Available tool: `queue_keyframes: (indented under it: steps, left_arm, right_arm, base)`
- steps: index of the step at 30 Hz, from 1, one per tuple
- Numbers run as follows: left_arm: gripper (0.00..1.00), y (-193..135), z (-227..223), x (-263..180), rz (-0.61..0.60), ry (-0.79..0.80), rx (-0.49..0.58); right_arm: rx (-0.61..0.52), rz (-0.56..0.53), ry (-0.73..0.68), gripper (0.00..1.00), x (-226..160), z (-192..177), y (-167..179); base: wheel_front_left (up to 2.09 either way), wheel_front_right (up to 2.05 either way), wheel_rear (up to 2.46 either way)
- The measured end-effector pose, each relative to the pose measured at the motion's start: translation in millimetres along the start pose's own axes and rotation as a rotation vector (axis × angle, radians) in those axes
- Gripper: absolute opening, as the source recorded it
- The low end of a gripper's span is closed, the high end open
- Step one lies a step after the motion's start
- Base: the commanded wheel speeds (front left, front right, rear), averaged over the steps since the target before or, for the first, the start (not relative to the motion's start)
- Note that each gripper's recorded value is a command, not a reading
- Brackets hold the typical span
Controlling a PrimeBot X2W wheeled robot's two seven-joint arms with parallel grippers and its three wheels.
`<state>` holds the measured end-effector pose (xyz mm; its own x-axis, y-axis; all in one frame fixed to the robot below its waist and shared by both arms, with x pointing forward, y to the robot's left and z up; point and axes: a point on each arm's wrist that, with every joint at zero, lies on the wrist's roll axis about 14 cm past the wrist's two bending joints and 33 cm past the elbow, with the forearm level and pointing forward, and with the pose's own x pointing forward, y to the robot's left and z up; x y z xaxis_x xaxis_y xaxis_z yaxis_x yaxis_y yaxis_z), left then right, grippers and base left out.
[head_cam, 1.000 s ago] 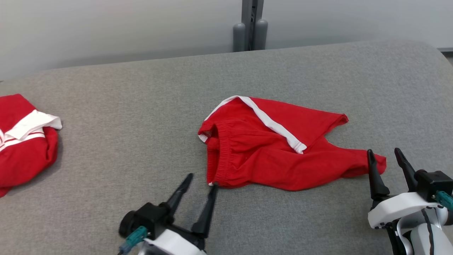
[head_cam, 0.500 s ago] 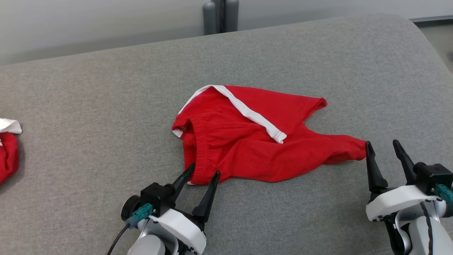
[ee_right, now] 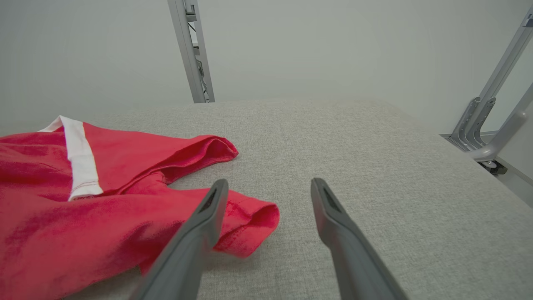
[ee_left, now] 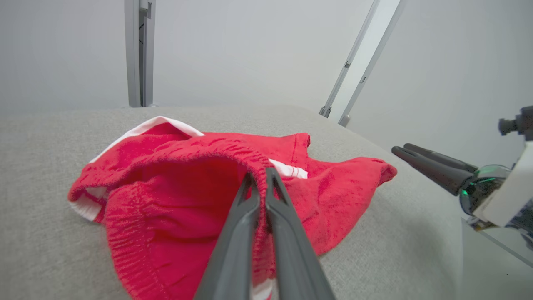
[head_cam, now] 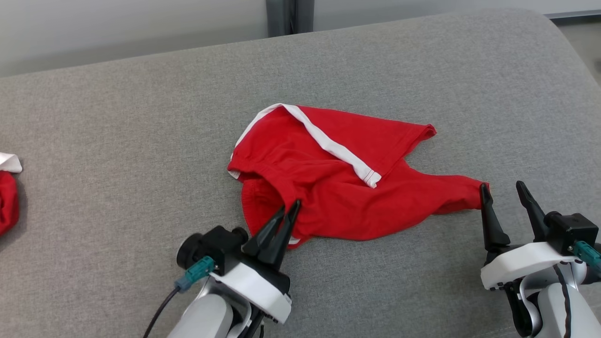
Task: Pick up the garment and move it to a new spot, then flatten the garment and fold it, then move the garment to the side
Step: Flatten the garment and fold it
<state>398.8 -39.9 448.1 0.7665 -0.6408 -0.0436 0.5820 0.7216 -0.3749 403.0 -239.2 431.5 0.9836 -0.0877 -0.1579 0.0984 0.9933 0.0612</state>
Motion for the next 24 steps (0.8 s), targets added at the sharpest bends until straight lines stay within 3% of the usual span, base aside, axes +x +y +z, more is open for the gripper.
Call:
queue_keyframes:
  steps: [7, 17, 24]
  left_arm:
    - [0.00, 21.9, 44.9, 7.0, 0.051, -0.140, 0.017]
    - [0.00, 98.9, 28.9, 21.5, 0.243, -0.063, 0.104]
    - [0.00, 131.1, 6.2, 29.5, 0.325, 0.026, 0.154]
  right_arm:
    - [0.004, 0.017, 0.021, 1.00, 6.2, -8.1, 6.8]
    - [0.020, 0.031, 0.042, 1.00, 16.2, -16.1, 14.5]
    - [0.026, 0.004, 0.066, 1.00, 14.4, -24.8, 6.4]
  base:
    - [0.00, 0.00, 0.00]
    - [0.00, 0.00, 0.00]
    - [0.00, 0.00, 0.00]
